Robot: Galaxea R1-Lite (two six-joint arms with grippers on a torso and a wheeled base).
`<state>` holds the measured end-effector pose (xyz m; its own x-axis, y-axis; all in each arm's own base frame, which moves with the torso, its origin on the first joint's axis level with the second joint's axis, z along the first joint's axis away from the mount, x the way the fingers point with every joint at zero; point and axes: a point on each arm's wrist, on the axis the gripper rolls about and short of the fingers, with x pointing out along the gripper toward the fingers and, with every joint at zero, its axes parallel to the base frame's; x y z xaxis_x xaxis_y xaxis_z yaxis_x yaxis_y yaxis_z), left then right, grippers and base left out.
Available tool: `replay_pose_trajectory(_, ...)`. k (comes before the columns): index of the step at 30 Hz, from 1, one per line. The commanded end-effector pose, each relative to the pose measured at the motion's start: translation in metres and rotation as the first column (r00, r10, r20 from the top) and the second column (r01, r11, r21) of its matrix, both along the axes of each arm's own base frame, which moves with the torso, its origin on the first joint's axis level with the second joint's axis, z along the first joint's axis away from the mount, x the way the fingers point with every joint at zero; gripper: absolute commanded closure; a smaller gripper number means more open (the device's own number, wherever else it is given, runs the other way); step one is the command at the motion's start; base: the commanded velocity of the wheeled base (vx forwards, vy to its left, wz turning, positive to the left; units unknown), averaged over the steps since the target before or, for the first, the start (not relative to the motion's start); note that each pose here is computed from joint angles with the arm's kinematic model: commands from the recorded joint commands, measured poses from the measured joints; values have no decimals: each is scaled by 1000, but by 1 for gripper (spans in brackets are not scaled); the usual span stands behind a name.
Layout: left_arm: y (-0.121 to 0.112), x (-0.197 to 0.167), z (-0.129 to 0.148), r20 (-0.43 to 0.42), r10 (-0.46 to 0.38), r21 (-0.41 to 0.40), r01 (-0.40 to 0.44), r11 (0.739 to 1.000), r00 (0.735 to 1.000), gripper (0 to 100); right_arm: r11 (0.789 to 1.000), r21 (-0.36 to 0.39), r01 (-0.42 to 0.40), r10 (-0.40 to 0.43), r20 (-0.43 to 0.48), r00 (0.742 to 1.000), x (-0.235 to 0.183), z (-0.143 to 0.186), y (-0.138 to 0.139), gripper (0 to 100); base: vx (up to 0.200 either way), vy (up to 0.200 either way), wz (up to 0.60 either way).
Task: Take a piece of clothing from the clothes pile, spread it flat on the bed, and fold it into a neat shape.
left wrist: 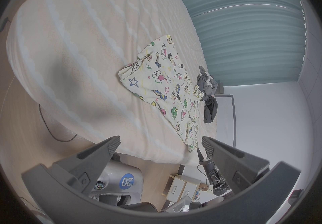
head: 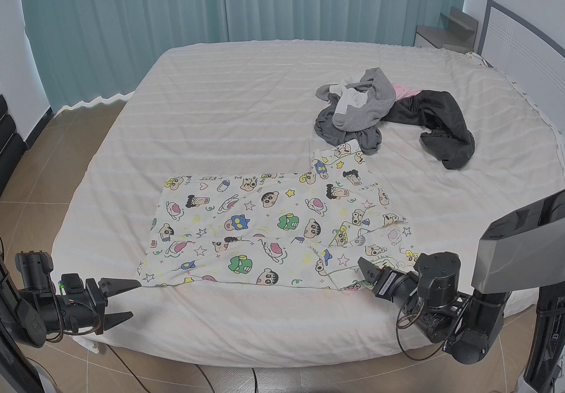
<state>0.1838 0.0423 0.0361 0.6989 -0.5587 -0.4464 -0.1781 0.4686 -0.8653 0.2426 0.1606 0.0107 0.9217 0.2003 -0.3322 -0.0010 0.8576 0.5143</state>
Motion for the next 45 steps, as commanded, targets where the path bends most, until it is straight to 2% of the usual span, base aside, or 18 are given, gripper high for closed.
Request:
replay_pose_trajectory(1,0,0,0,1,1,0,-1,1000,1000,0,999,-45,6,-7,-19,1000,-6,-7,-3,0,0,0,0)
replay_pose_trajectory(3,0,0,0,1,1,0,-1,1000,1000,0,997,-74,10,-12,-23,1000,-8,-8,-5,0,0,0,0)
replay_pose_trajectory(7,0,0,0,1,1,0,-1,1000,1000,0,997,-78,9,-10,-19,1000,-12,-5,-6,0,0,0,0)
replay_pose_trajectory(12,0,0,0,1,1,0,-1,1000,1000,0,1000,-10,-29,29,18,999,-19,13,-2,0,0,0,0)
replay_pose_trajectory(14,0,0,0,0,1,0,-1,1000,1000,0,996,28,-81,81,5,997,-21,13,2,0,0,0,0)
replay_pose_trajectory(19,0,-1,0,-3,1,-1,-1,1000,1000,0,995,25,-97,98,-35,995,-14,-2,6,0,0,0,0)
replay_pose_trajectory(23,0,-1,0,-3,1,-1,-1,1000,1000,0,996,20,-90,91,-48,995,-7,-12,9,0,0,0,0)
replay_pose_trajectory(30,0,-1,0,-1,0,0,0,1000,1000,0,999,35,-29,29,-12,1000,18,-16,5,0,0,0,0)
replay_pose_trajectory(40,0,-1,0,1,0,1,0,1000,1000,0,998,-44,36,-37,-31,999,8,-15,-13,0,0,0,0)
replay_pose_trajectory(45,-1,-1,2,10,-1,6,1,1000,1000,0,999,-37,28,-28,-6,1000,-7,5,-17,0,0,0,0)
